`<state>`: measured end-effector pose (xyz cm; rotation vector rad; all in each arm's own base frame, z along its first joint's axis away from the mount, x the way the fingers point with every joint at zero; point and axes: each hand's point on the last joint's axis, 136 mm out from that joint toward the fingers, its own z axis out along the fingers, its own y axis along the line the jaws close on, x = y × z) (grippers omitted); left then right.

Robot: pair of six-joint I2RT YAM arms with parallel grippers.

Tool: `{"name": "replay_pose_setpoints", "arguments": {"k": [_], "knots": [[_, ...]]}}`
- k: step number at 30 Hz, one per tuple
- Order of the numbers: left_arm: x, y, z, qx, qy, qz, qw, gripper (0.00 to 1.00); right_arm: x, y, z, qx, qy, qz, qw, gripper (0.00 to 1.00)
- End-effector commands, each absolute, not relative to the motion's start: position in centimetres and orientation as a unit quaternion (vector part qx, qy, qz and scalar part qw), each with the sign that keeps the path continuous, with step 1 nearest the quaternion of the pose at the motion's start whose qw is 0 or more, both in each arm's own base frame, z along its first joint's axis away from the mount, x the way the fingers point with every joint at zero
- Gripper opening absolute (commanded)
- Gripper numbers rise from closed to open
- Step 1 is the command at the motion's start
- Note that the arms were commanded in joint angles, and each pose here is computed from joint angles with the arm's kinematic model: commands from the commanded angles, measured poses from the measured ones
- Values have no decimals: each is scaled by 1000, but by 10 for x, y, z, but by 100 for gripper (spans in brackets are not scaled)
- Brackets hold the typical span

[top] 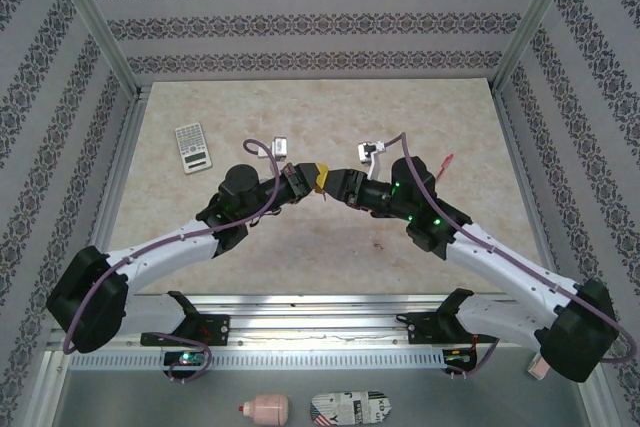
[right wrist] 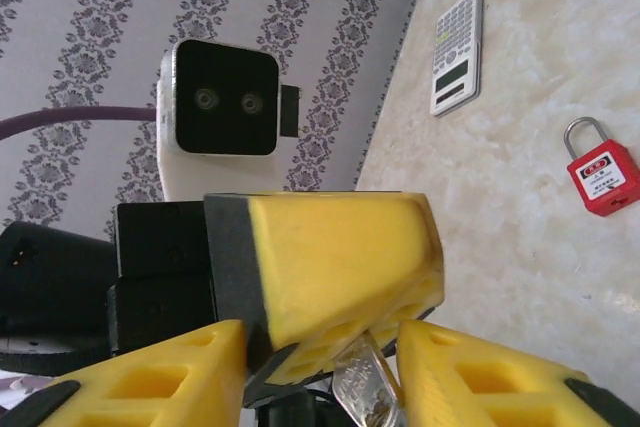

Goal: Unlock with the key

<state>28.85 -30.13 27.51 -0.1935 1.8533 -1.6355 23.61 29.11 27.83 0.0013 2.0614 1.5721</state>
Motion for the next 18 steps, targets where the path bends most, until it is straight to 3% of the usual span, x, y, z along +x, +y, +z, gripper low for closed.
{"name": "replay_pose_setpoints", "arguments": {"k": [1, 18], "knots": [[289, -295, 302, -55, 665, -644, 375, 0, 224, 298, 300, -16, 724, 635, 268, 41], [291, -279, 327, -94, 606, -667, 423, 0, 220, 299, 274, -1, 726, 633, 268, 38]]}}
